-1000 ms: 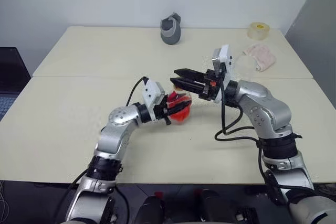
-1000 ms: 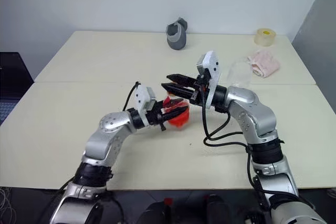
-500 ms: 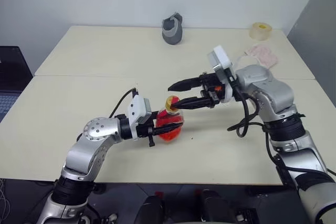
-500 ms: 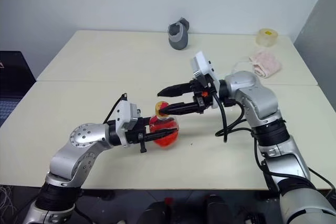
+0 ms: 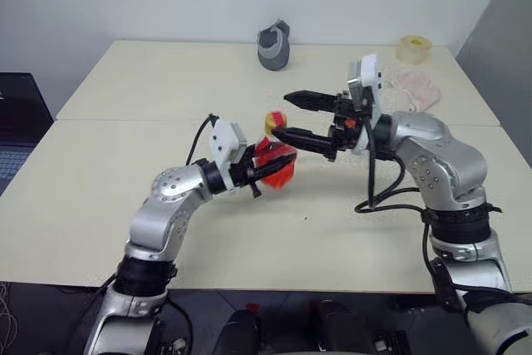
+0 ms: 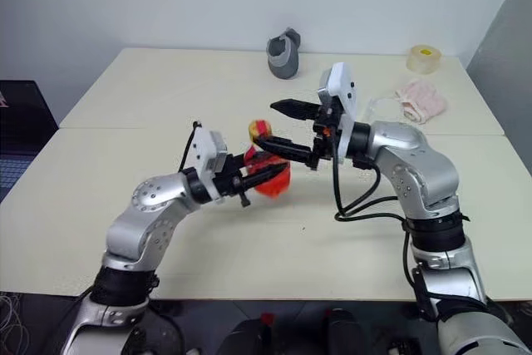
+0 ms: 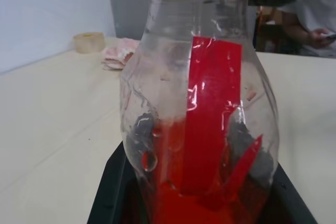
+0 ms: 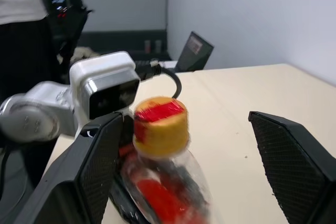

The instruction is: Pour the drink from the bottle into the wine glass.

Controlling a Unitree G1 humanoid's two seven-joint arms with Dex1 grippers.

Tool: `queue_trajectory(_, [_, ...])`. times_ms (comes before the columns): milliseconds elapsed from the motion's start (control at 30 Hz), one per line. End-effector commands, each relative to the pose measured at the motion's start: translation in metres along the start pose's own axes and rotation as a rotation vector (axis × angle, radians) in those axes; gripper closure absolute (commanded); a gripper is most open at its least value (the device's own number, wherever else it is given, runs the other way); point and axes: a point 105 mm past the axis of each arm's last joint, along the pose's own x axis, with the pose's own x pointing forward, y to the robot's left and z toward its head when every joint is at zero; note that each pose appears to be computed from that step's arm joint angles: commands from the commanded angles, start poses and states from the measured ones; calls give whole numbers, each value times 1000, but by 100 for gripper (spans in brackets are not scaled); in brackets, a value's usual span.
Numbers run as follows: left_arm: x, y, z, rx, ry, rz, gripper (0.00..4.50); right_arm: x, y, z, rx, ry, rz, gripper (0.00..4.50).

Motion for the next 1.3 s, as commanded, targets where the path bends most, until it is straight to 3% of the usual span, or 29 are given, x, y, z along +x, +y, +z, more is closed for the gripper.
queue_trajectory(33, [7, 5, 9, 40, -40, 8, 310, 5, 3, 20, -32, -61, -27, 43])
queue_trajectory(300, [14, 6, 8, 44, -50, -11, 310, 12, -1, 17, -34, -69, -79, 43])
queue_trajectory(400, [13, 10, 8, 51, -48, 3, 310, 12, 0, 16, -42, -64, -67, 103])
queue_trajectory(633, [15, 14, 10, 60, -56, 18, 310, 13, 9, 8, -56, -28, -5, 334])
queue_trajectory(1100, [13, 8, 10, 52, -62, 1, 310, 14, 6, 6, -80, -12, 11, 334])
queue_trajectory(1300, [11, 6, 12, 46, -71, -22, 346, 13, 1, 7, -88, -9, 10, 335])
